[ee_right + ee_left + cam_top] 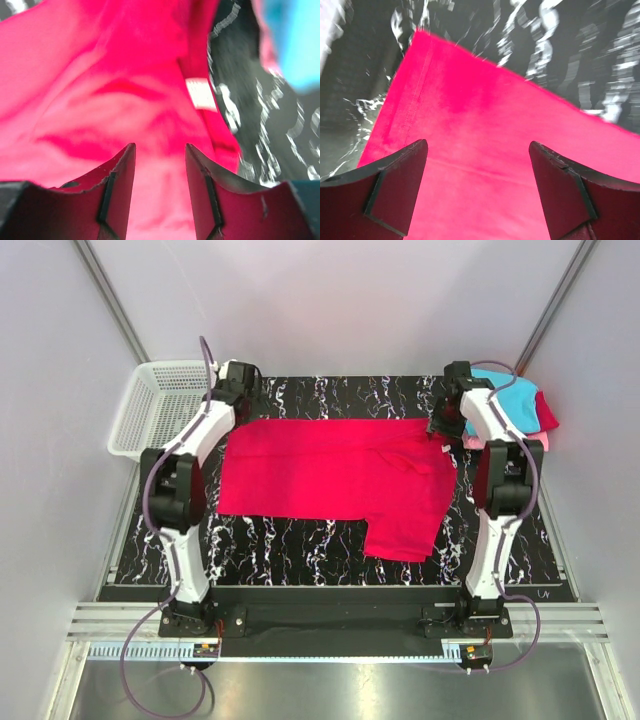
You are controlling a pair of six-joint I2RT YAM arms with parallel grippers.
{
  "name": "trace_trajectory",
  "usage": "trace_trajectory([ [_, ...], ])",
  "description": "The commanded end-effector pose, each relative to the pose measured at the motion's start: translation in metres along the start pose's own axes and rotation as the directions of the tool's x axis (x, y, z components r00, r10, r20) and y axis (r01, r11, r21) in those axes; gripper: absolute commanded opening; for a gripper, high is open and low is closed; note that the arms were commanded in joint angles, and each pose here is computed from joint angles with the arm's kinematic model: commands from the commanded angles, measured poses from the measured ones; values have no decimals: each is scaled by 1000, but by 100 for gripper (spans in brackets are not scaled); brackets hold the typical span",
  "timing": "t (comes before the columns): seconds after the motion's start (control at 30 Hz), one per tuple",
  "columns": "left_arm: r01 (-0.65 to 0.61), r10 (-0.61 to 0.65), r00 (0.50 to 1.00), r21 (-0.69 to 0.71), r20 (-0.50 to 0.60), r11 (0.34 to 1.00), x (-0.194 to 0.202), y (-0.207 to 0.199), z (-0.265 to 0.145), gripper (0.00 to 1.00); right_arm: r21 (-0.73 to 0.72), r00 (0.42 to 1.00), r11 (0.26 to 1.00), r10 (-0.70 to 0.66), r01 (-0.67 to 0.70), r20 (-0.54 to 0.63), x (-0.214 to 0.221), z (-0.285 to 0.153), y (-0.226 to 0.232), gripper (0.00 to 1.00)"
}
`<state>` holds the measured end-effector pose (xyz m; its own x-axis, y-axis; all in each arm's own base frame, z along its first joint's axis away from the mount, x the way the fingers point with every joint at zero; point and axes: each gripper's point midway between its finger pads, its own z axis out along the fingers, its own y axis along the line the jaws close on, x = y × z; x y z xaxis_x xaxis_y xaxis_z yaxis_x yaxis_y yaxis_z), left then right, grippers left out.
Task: Fold and stack the t-shirts
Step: Fold the tshirt
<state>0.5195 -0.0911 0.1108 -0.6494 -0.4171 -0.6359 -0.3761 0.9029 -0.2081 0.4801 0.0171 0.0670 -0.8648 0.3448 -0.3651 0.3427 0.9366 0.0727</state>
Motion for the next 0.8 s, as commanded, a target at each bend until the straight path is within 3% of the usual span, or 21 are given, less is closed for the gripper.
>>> trace_trajectory([
  [0.0,19,-38,989,129,144,991,-41,-22,-45,89,-42,987,998,48,-42,156,-22,-65,1,51],
  [0.17,45,-51,998,150,39,988,0,-10,-63,89,-139,994,990,13,2,109,25,-60,18,48],
  [0.23,53,-52,999,155,-9,986,24,-4,-70,89,-207,988,975,-46,76,149,38,-67,43,47],
  [0.37,25,-16,998,162,-60,986,62,0,-79,89,-203,980,963,-158,180,119,78,-47,58,43],
  [0.77,-4,24,995,191,-102,982,108,-1,-90,90,-164,980,970,-164,181,111,79,-23,68,41],
])
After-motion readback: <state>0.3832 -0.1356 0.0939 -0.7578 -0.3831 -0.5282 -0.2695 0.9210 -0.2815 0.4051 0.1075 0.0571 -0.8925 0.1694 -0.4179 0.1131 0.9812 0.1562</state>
